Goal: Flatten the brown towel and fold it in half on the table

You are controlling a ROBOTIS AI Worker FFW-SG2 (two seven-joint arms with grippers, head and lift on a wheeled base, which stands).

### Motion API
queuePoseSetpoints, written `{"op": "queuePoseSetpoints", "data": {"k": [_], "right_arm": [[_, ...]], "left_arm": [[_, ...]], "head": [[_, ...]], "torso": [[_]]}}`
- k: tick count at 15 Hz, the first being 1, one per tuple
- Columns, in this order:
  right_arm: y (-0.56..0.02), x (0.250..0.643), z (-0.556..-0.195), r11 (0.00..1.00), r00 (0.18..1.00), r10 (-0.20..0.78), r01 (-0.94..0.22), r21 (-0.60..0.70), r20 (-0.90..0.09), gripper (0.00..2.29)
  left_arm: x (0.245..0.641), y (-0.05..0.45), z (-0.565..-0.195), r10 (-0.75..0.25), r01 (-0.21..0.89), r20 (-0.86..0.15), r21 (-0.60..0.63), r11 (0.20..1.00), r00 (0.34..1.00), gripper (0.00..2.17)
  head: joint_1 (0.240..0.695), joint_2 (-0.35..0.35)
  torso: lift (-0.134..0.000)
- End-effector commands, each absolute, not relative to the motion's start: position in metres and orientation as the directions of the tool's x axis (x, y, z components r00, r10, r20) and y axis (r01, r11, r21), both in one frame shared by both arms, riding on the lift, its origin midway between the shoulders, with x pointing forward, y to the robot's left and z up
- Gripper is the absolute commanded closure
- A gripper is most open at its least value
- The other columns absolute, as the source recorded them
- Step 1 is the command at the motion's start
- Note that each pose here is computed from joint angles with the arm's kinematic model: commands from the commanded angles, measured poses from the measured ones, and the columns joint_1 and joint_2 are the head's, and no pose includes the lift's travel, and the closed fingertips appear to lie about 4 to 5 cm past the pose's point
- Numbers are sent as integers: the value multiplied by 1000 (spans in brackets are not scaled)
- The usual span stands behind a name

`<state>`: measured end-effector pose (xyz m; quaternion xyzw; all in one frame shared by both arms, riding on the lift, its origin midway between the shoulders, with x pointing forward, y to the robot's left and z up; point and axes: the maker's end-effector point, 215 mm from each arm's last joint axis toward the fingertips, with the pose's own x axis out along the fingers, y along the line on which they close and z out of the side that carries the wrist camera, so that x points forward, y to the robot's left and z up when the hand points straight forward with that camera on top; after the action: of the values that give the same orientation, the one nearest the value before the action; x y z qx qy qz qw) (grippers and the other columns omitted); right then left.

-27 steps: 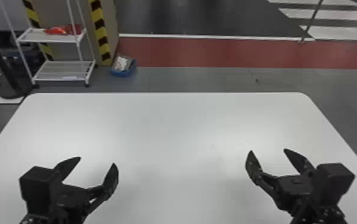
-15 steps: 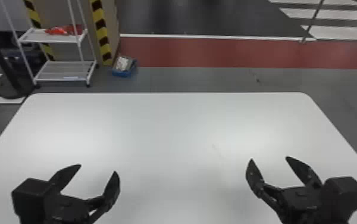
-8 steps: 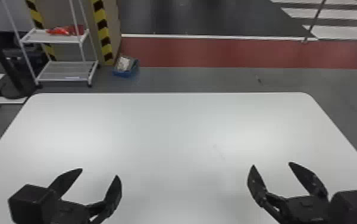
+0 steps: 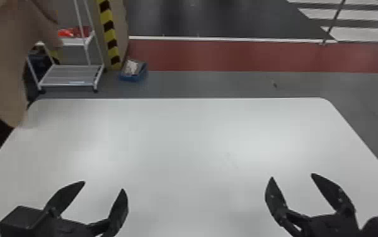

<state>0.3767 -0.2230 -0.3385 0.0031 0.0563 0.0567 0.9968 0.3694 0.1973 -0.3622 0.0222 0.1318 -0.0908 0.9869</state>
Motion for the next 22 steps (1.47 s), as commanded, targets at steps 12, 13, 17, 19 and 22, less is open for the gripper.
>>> {"op": "queuePoseSetpoints", "data": {"k": [12,13,17,19,22], "right_arm": [[-224,365,-327,994,991,106,-105,9,-82,63],[-224,365,-328,994,991,106,-105,9,-84,63],[-224,366,-326,994,991,107,-106,10,-79,63],[-224,368,-326,994,991,105,-105,10,-78,63],[-224,369,-328,994,991,105,-104,10,-81,63]], "left_arm": [[364,195,-358,-178,186,-240,9,982,954,134],[364,195,-359,-178,186,-241,9,983,954,134],[366,196,-360,-177,185,-242,10,983,954,134],[368,195,-360,-177,184,-240,8,983,955,134],[372,195,-362,-178,186,-240,9,983,954,134]], "head": [[695,-40],[695,-44],[695,-46],[695,-45],[695,-45]], "torso": [[-128],[-128],[-128],[-128],[-128]]}}
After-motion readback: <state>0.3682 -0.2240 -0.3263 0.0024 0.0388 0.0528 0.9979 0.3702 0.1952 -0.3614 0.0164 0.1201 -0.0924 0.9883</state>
